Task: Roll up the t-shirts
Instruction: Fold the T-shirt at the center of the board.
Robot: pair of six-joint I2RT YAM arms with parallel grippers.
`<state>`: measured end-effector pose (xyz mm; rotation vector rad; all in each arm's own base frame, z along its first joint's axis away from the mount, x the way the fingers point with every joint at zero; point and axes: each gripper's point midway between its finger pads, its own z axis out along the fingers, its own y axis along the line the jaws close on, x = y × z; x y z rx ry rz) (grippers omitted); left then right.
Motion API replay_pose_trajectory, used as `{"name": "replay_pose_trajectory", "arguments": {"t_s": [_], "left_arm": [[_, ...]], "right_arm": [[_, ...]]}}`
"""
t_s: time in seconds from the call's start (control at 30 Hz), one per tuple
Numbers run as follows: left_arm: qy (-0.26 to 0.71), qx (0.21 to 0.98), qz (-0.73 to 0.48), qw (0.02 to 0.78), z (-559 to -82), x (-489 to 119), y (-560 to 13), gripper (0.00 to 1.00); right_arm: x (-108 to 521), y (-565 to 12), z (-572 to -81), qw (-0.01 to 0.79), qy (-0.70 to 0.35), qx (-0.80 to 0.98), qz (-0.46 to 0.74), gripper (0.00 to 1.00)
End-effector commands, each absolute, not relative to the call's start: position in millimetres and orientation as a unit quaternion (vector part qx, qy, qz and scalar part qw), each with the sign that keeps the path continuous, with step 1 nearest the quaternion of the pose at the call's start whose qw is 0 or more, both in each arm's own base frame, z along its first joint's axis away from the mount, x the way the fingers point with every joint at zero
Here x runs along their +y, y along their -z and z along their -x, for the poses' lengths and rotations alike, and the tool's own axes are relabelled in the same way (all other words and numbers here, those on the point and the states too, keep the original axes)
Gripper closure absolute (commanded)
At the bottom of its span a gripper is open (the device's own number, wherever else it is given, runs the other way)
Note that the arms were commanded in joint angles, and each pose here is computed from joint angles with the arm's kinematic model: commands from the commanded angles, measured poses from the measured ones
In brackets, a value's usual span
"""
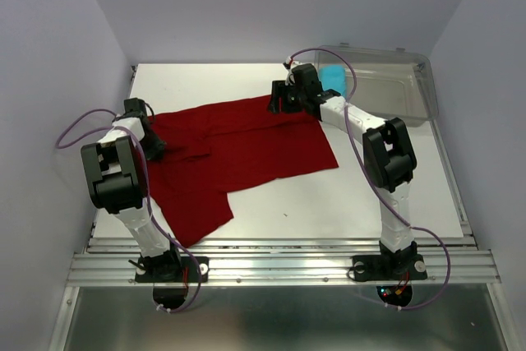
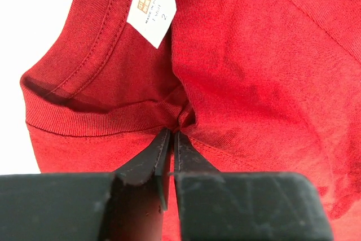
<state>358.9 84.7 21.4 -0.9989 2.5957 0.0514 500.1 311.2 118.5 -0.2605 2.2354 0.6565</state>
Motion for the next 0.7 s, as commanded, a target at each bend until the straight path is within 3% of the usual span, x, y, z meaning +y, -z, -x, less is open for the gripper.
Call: {"name": "replay_pose_trajectory", "arguments": {"t_s": [0.0, 0.1, 0.13, 0.17, 0.23, 0.47, 0.67], "left_arm": [[-0.039, 0.914, 0.353, 0.198, -359.8, 89.4, -33.6, 0.88], [-0.037, 0.917, 0.344, 0.201, -361.1, 84.5, -38.6, 0.85], [-0.035, 0.918, 0.340, 0.201, -361.8, 82.4, -39.3, 0.73], [-0.035, 0.920, 0.334, 0.201, -362.2, 79.4, -39.5, 0.67], [-0.035, 0.921, 0.332, 0.200, -362.1, 77.3, -39.1, 0.63], [-0.033, 0.924, 0.326, 0.199, -364.5, 70.3, -36.2, 0.66], [-0.033, 0.924, 0.324, 0.202, -365.1, 66.7, -38.8, 0.83]], "right_arm": [[322.2, -147.5, -508.1, 0.418, -0.281, 0.857, 0.105, 0.34], [322.3, -146.9, -507.7, 0.417, -0.282, 0.858, 0.105, 0.35], [322.4, -148.1, -507.8, 0.418, -0.283, 0.857, 0.104, 0.35], [322.4, -148.1, -507.8, 0.418, -0.283, 0.857, 0.104, 0.35], [322.1, -146.4, -507.1, 0.416, -0.282, 0.858, 0.104, 0.34], [321.3, -145.1, -505.3, 0.414, -0.282, 0.859, 0.103, 0.35], [321.2, -144.7, -505.3, 0.414, -0.282, 0.859, 0.103, 0.35]]}}
